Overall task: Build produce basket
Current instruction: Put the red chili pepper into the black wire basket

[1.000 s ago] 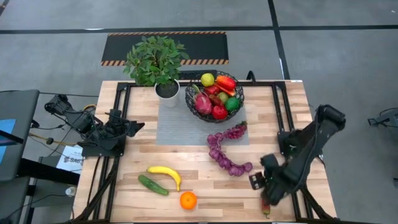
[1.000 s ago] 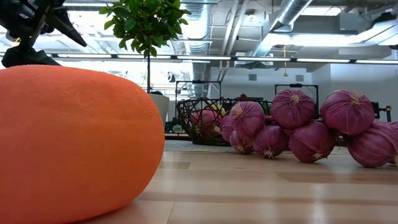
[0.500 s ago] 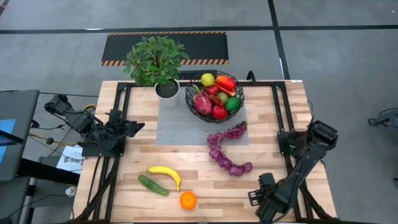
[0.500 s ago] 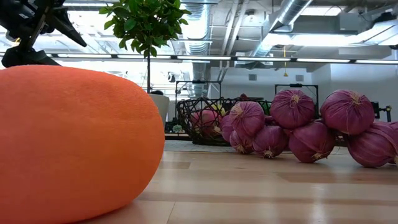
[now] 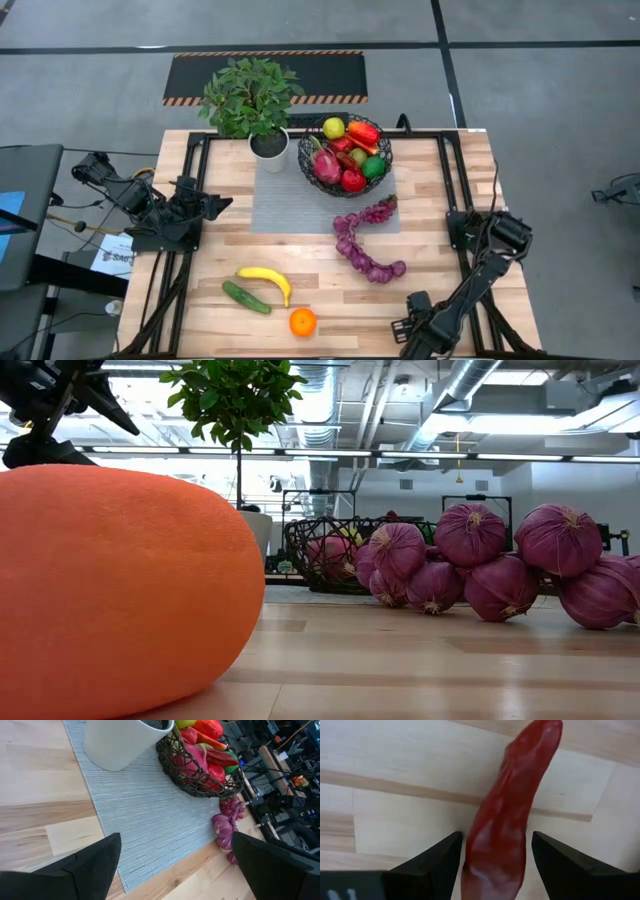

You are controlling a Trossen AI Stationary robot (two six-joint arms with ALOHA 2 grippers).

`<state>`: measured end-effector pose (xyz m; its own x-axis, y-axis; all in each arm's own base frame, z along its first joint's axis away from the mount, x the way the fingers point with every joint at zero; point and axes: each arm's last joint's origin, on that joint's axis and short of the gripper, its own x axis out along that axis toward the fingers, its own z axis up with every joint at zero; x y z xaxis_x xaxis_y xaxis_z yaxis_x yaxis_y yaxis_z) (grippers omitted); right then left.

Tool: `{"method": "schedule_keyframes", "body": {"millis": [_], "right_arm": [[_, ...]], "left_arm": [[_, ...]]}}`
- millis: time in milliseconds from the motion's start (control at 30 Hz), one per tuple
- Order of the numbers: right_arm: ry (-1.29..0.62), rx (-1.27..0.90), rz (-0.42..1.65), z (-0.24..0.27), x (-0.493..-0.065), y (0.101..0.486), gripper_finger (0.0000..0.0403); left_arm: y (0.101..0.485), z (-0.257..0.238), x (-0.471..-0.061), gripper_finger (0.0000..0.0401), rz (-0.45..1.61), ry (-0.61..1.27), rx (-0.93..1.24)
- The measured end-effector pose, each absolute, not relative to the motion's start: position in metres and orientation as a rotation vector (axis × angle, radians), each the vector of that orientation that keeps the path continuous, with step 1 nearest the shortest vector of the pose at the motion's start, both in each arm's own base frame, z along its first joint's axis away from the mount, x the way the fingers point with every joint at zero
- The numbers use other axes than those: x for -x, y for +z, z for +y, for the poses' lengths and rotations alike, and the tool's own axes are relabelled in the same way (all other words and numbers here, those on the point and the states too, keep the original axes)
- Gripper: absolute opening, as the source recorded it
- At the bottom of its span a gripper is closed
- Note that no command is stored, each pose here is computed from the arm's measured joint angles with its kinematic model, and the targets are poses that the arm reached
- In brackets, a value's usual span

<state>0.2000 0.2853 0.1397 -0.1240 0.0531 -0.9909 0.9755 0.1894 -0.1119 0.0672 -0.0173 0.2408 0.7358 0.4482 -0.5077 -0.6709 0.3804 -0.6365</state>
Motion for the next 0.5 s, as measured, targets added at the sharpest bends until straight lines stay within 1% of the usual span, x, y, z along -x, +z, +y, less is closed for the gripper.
{"method": "schedule_keyframes", "body": {"millis": [67,133,233,300,367,433,500], "right_arm": [[-1.120,-1.059,1.427,0.285,-0.200,0.140,0.0249],[-1.113,-1.055,1.425,0.283,-0.201,0.142,0.0226],[-1.105,-1.029,1.427,0.278,-0.202,0.146,0.0176],[-1.075,-1.005,1.433,0.275,-0.203,0.150,0.0142],[-1.010,-0.978,1.447,0.272,-0.206,0.155,0.0116],[-0.948,-0.958,1.462,0.267,-0.210,0.161,0.0107],[-0.884,-0.946,1.467,0.259,-0.216,0.173,0.0109]], "left_arm": [[0.241,-0.017,-0.067,0.0364,0.269,0.725,0.937],[0.241,-0.017,-0.067,0.0364,0.269,0.725,0.937],[0.241,-0.017,-0.067,0.0364,0.269,0.725,0.938],[0.241,-0.017,-0.067,0.0364,0.269,0.725,0.938],[0.241,-0.017,-0.067,0.0364,0.269,0.725,0.938],[0.241,-0.017,-0.067,0.0364,0.269,0.725,0.938],[0.241,-0.017,-0.067,0.0364,0.269,0.726,0.938]]}}
